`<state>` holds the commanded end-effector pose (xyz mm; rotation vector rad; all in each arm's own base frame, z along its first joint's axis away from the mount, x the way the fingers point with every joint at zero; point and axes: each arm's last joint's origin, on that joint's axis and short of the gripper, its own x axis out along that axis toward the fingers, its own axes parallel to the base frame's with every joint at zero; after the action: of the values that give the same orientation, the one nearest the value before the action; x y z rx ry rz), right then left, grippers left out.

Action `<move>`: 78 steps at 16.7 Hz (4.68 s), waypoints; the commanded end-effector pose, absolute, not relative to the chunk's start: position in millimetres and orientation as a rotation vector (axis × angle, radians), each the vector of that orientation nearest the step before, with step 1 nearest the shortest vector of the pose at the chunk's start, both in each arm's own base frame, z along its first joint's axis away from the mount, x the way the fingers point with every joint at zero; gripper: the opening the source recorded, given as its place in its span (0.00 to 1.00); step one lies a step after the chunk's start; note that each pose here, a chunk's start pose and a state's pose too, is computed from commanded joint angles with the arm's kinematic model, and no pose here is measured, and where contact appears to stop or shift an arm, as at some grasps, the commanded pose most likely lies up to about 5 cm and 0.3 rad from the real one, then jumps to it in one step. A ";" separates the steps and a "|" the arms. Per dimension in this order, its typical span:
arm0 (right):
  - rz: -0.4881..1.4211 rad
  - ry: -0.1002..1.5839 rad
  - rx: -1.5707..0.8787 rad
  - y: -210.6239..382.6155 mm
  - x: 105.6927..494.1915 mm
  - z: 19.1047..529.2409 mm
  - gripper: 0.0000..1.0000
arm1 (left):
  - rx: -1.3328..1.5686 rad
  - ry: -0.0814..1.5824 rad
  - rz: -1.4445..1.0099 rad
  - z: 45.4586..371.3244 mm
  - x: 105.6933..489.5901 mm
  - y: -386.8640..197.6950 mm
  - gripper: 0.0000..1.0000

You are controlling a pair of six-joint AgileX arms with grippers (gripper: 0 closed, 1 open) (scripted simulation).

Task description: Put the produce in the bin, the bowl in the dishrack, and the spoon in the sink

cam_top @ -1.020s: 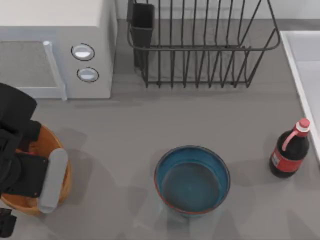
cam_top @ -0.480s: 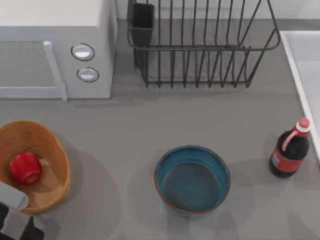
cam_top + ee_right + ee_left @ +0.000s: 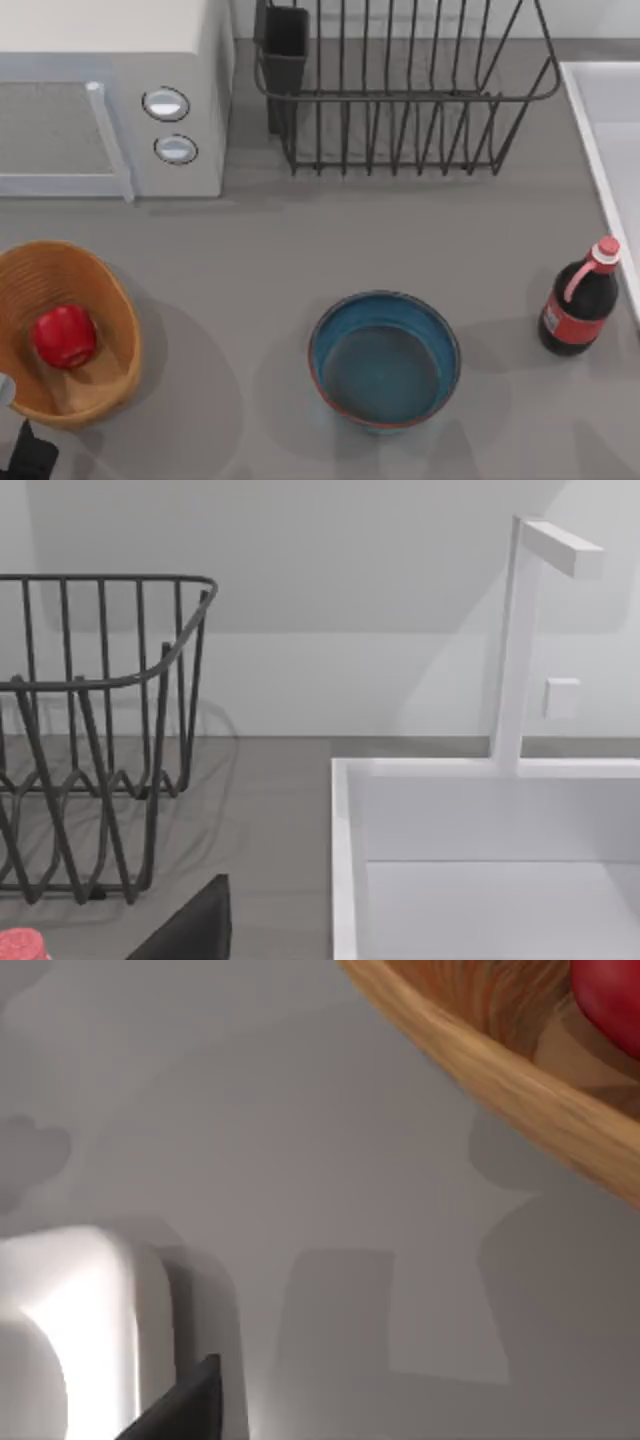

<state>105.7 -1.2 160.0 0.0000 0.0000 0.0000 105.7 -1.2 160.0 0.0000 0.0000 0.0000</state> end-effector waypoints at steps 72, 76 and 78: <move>-0.008 1.571 0.008 213.3 266.2 129.0 0.00 | 0.000 0.000 0.000 160.0 105.7 -1.2 1.00; -0.006 1.569 0.007 213.9 265.8 129.9 0.00 | 0.000 0.000 0.000 160.0 105.7 -1.2 1.00; 0.001 1.571 -0.009 215.7 263.7 132.7 0.00 | 0.000 0.000 0.000 160.0 105.7 -1.2 1.00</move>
<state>263.7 215.7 132.7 -0.0087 1.5711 0.0014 105.7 -1.2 160.0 0.0000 0.0000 0.0000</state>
